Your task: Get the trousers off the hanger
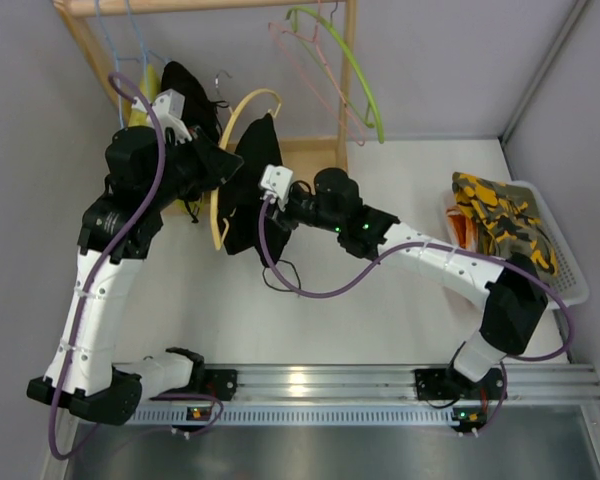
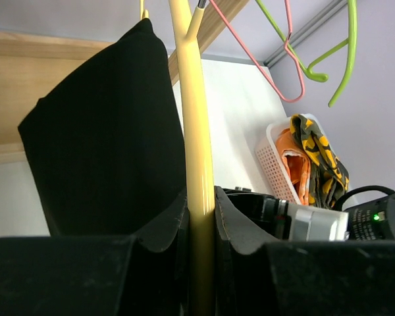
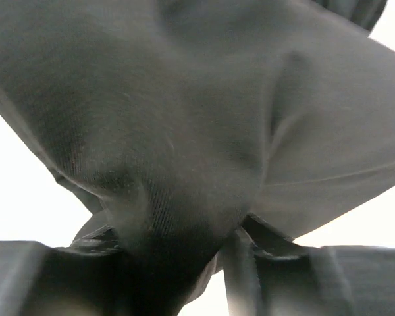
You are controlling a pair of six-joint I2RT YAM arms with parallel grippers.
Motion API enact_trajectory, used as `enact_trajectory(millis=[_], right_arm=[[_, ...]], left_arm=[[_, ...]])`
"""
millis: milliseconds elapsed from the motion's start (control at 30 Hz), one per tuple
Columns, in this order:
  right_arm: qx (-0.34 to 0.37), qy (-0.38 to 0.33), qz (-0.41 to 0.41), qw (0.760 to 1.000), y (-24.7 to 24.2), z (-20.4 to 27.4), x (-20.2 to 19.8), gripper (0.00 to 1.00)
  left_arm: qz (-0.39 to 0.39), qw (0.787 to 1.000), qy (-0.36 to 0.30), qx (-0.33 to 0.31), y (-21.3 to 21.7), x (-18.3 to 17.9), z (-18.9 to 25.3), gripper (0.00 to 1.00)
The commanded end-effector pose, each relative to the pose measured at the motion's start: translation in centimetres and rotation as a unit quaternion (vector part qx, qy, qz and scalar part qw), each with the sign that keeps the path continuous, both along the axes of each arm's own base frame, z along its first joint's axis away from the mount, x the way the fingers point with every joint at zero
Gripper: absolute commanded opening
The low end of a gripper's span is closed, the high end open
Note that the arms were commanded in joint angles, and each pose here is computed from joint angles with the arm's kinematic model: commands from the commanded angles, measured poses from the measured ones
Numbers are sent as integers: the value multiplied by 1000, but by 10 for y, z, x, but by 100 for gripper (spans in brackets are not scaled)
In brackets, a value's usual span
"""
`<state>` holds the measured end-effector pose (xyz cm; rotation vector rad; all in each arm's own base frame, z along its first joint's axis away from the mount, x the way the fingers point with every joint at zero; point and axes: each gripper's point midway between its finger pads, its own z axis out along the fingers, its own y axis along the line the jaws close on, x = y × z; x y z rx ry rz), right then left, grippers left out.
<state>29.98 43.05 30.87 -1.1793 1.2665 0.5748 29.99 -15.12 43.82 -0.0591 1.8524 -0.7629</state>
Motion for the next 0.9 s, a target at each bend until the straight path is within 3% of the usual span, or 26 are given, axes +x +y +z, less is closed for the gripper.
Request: enact_trajectory(millis=[0,67,100,167,200,300,533,867], right_arm=[[52,-38,49,997,16,46,-18,39],[47,-39,52,997,14,45,-20,42],[43,-36,54,997,14,41,-21,50],[38,-37,59,997,13,39,-23,48],[37,-38,60,997,13,38,-24,30],[43,-45,43,997,11,41,-17,0],[79,-44,-34,995,-3,72,9,0],[134,-91,-48,986,-52,160,-17,0]], left_arm=[[-7,991,-127,-45,0,-6,80,0],[-9,991,-128,-45,0,-7,80,0],[-9,991,-128,-46,-1,-7,80,0],[-8,991,-127,-46,0,-7,80,0],[-10,991,-127,-47,-1,-8,80,0],[-11,991,-127,-49,-1,-9,81,0],[-5,992,-124,-38,2,-10,71,0],[5,996,-85,-22,4,-3,31,0]])
